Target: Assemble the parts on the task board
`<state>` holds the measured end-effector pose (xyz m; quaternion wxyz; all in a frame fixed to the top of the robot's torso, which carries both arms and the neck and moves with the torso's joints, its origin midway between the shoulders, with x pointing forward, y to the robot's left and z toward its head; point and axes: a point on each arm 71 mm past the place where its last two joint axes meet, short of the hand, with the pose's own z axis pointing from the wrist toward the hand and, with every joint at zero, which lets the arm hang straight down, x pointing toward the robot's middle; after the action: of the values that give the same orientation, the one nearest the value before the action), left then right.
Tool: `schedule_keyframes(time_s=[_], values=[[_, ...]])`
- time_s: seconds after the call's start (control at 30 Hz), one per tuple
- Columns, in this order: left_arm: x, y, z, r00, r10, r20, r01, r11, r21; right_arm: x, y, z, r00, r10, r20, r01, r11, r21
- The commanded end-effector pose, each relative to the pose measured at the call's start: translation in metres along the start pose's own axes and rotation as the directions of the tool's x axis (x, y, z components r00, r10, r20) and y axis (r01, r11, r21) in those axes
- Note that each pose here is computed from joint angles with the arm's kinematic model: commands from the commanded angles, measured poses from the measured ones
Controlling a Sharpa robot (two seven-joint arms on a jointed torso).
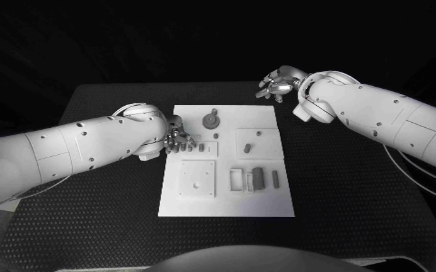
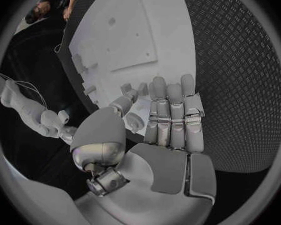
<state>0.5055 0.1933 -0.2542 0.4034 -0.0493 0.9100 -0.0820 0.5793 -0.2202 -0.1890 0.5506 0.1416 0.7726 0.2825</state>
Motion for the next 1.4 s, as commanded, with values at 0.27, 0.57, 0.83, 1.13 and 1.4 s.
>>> schedule_keyframes(time_s=[0.27,0.57,0.83,1.13,1.4], values=[[-0.0137,0.0036,-0.0052,0.986,-0.125,0.109,0.119,0.991,0.061,0.001,-0.001,0.000,1.000,-0.008,-0.009,0.008,1.000,-0.003],[-0.0336,-0.0014,-0.0135,0.942,-0.237,0.237,0.189,0.960,0.206,0.001,-0.002,0.000,1.000,-0.008,-0.008,0.008,1.000,-0.003],[-0.0428,-0.0160,-0.0199,0.912,-0.225,0.342,0.073,0.912,0.404,0.000,-0.002,0.000,1.000,-0.008,-0.004,0.008,1.000,-0.004],[-0.0396,-0.0396,-0.0276,0.854,-0.077,0.515,-0.243,0.815,0.526,-0.001,-0.003,0.000,1.000,-0.008,0.000,0.008,1.000,-0.001],[-0.0208,-0.0514,-0.0275,0.802,0.051,0.594,-0.437,0.729,0.528,-0.001,-0.004,0.000,1.000,-0.008,0.002,0.008,1.000,-0.001]])
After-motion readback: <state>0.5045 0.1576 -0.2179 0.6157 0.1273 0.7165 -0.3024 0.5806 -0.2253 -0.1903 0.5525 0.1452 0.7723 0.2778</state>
